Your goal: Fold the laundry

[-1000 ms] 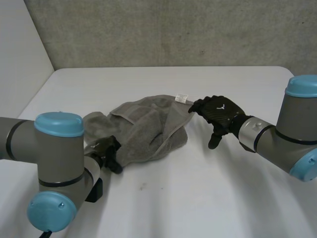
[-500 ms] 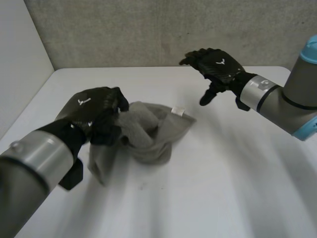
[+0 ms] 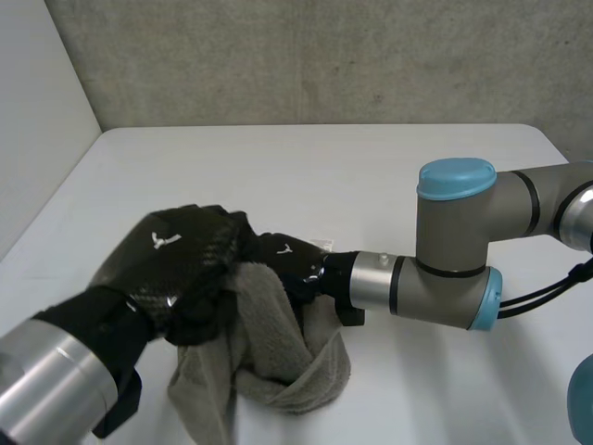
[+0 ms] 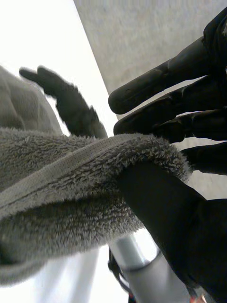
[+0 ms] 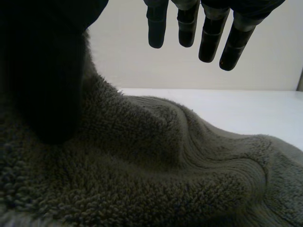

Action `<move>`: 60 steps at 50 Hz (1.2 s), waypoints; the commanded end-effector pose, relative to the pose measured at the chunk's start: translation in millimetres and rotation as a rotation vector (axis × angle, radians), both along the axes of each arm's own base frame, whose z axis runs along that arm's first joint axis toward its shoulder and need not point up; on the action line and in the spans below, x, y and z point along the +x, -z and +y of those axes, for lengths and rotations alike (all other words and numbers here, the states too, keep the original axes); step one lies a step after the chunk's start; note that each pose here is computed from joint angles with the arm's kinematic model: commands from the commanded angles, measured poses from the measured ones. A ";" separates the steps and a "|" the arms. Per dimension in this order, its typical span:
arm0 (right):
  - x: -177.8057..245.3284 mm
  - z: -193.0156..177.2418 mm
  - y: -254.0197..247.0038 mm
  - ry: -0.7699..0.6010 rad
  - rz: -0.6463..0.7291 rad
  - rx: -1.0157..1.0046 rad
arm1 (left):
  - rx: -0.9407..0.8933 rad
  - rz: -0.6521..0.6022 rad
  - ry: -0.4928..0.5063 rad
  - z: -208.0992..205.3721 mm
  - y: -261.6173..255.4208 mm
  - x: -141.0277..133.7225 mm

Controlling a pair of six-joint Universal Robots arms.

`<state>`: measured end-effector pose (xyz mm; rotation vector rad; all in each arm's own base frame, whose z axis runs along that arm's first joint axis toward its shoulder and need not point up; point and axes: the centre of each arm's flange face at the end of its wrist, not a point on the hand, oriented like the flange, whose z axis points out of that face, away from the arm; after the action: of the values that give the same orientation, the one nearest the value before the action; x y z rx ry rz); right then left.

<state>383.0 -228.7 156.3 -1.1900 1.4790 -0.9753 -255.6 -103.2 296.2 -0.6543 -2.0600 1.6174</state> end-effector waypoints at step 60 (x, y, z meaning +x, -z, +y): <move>-118.5 -21.1 -62.6 0.785 0.057 -0.464 | -0.251 -0.142 -0.214 -135.9 79.1 -22.3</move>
<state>262.7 -274.8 258.6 -0.7518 1.7945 -2.0941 -286.5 -254.4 294.4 -0.5368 -1.8379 2.2450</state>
